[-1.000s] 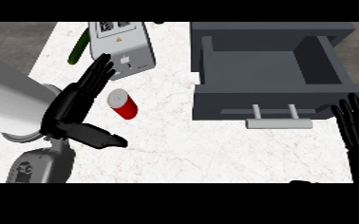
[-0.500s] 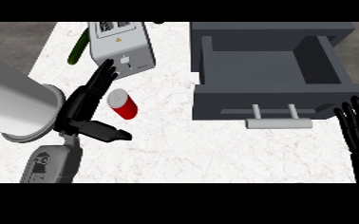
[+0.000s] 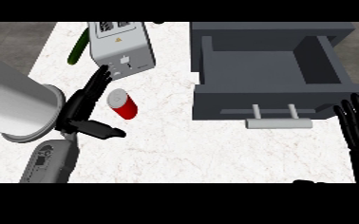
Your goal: Pick up the can, place it into the drawer and close the drawer
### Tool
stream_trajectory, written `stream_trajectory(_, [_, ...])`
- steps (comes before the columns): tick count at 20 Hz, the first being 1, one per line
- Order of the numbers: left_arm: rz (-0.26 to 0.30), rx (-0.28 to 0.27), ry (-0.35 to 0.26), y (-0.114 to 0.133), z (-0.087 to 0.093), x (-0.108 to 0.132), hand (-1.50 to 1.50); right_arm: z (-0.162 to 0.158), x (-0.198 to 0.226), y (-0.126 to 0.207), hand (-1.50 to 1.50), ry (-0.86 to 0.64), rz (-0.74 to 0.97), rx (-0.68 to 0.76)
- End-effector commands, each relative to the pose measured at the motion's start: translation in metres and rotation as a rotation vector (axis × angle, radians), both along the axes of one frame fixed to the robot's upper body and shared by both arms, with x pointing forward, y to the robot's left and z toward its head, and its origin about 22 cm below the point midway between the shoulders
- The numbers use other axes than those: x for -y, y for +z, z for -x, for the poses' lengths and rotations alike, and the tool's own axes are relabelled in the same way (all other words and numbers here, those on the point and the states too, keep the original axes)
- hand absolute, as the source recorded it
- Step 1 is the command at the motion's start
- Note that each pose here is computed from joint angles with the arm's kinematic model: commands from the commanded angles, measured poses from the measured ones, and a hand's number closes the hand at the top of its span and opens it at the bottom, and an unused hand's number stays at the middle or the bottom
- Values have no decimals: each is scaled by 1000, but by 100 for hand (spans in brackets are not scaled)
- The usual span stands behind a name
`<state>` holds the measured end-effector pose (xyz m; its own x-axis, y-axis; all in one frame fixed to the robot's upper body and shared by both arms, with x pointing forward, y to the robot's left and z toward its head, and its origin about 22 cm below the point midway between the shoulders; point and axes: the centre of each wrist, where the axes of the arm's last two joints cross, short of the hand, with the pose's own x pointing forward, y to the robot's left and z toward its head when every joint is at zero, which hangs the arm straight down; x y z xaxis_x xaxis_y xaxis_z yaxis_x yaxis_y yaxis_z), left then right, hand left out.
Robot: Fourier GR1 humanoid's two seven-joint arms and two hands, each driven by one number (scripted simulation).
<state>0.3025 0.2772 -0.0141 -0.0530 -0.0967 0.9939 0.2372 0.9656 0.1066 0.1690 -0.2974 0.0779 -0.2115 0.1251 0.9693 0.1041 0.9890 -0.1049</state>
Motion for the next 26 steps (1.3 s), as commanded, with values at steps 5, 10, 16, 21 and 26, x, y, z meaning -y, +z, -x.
stream_trajectory(5, [-2,-1,-1,-38,-6,-17,-150,-19,-9,-6,-150,-15,0,9])
stream_trajectory(10, [-19,-36,-7,-40,2,-21,-150,9,5,12,-150,-3,15,30])
stream_trajectory(16, [-17,-31,25,-43,-2,-46,-150,-2,-6,-7,-150,-3,7,-6])
stream_trajectory(21, [10,-71,35,-54,-10,-40,-150,5,-17,-1,-150,-13,18,14])
stream_trajectory(26, [15,-76,35,-72,-6,-24,-150,10,-5,-9,-150,-13,-14,8])
